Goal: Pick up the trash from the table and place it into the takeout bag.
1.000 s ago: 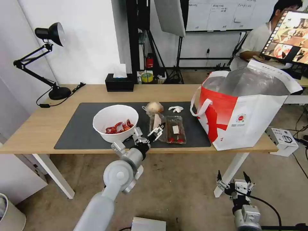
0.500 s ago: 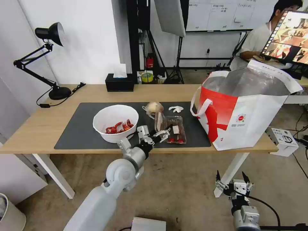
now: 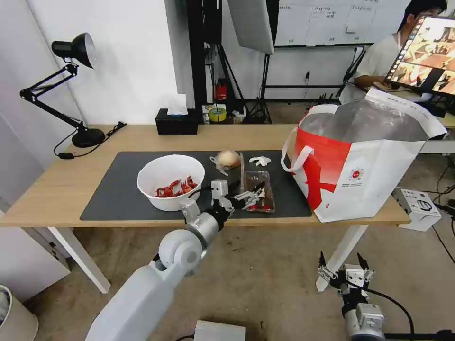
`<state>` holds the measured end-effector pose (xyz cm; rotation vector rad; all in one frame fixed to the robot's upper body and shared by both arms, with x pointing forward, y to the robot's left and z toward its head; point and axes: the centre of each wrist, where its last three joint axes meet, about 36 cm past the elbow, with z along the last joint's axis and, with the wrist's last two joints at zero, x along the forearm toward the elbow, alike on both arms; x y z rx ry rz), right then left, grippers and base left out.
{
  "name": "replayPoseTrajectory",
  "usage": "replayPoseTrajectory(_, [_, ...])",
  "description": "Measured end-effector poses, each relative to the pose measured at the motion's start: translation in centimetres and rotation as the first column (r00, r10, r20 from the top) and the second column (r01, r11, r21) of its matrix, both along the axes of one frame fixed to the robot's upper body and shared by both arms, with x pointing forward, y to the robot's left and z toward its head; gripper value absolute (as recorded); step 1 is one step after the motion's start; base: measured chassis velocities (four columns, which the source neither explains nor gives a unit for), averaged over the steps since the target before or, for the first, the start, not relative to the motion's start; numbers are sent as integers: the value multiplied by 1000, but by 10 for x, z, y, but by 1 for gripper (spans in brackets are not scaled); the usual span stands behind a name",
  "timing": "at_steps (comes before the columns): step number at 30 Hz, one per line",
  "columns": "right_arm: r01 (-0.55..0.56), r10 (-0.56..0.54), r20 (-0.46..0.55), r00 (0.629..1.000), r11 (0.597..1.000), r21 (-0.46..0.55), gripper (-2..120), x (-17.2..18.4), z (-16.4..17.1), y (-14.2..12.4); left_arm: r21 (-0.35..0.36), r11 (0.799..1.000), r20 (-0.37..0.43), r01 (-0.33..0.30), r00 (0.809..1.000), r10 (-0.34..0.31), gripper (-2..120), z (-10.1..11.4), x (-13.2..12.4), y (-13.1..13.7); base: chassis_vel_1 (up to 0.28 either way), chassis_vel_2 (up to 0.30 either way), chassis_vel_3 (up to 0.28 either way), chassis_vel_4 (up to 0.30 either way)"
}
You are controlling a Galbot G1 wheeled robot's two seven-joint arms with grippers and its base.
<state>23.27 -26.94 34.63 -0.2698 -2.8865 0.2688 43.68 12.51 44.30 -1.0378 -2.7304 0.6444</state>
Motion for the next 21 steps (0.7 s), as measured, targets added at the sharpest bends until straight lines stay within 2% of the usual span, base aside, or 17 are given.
replayPoseTrajectory(4, [-2, 2, 8, 1000, 1000, 2, 100, 1, 3, -1, 35, 999, 37, 21, 999, -22, 100, -3, -2, 1, 0, 0, 0, 0])
replayPoseTrajectory(7, [-1, 1, 17, 1000, 1000, 18, 100, 2, 6, -1, 100, 995, 110, 29, 993, -40, 100, -6, 1, 7, 0, 0, 0, 0])
replayPoseTrajectory(8, [-1, 1, 17, 1000, 1000, 18, 100, 2, 6, -1, 100, 995, 110, 29, 993, -40, 100, -6, 1, 7, 0, 0, 0, 0])
replayPoseTrajectory(11, [-14, 13, 35, 999, 999, 36, 100, 3, 11, 1, 185, 983, 197, -2, 980, -35, 100, -13, 8, 13, 0, 0, 0, 0])
replayPoseTrajectory(12, [-14, 13, 35, 999, 999, 36, 100, 3, 11, 1, 185, 983, 197, -2, 980, -35, 100, -13, 8, 13, 0, 0, 0, 0])
replayPoseTrajectory(15, [-64, 55, 95, 994, 993, 95, 100, 7, 31, 10, 275, 961, 279, -24, 959, -56, 90, -22, 15, 20, 0, 0, 0, 0])
replayPoseTrajectory(16, [-64, 55, 95, 994, 993, 95, 100, 7, 31, 10, 275, 961, 279, -24, 959, -56, 90, -22, 15, 20, 0, 0, 0, 0])
replayPoseTrajectory(19, [-128, 97, 169, 981, 975, 183, 100, 15, 54, 20, 342, 939, 327, -28, 941, -91, 75, -28, 18, 23, 0, 0, 0, 0])
replayPoseTrajectory(21, [-144, 104, 188, 977, 966, 213, 100, 17, 59, 22, 362, 932, 339, -30, 935, -101, 71, -28, 18, 23, 0, 0, 0, 0])
